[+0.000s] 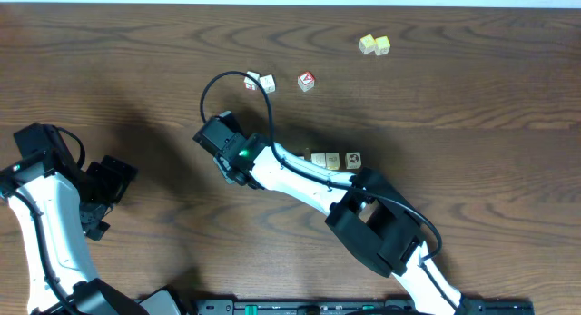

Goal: Lift 5 blocks
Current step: 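Grasp the gift-picture 'B' block with the right gripper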

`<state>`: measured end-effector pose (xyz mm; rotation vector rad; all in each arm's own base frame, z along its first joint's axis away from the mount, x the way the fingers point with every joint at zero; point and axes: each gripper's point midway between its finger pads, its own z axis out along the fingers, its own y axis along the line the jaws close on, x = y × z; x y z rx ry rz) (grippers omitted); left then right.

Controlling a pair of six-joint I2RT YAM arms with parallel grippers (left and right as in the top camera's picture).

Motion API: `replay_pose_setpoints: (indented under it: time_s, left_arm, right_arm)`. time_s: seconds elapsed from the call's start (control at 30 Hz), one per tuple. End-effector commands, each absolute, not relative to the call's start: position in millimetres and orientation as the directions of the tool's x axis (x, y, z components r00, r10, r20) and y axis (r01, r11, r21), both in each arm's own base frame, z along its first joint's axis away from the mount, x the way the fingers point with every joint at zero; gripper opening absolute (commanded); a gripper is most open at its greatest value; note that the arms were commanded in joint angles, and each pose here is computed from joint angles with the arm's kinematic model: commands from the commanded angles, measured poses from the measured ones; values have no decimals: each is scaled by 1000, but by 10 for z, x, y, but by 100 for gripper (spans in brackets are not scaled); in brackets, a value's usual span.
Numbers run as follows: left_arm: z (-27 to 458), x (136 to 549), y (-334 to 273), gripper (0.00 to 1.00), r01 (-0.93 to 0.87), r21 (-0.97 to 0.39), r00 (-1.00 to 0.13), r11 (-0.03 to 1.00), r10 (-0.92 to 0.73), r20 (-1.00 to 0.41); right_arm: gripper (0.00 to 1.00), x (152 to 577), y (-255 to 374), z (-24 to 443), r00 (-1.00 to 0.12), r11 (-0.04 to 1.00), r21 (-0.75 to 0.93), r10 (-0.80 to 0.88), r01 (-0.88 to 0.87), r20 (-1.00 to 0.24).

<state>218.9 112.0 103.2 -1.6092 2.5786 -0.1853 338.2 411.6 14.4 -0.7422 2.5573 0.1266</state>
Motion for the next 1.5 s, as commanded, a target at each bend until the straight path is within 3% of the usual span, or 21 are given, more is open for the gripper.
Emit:
replay_pose_setpoints:
  time_s: [0.0,0.33,0.63,0.87,1.47]
  left_arm:
    - [1069,2185,1157,99,-887,-148,-438,438,-898,-34]
    - [1069,2184,1157,99,-887,-148,-438,438,-898,-34]
    - [1069,2186,1158,99,-887,-148,-438,438,-898,-34]
    - [1069,2185,1157,99,-887,-148,-438,438,-898,-34]
    - [1069,2184,1156,99,-887,-148,-438,437,-899,-33]
  right_arm:
    - [53,3457,4131,129,-704,815,-68,-535,-575,-468]
    - [32,3429,4092,81,-745,846,-46,-493,-532,-450]
    - [36,3322,3830,96,-876,944,-24,-315,-329,-364]
    - [29,3372,3446,209,-949,993,-60,-117,-104,-292]
    - [30,3238,3301,116,-992,1000,19,-2,-5,-123]
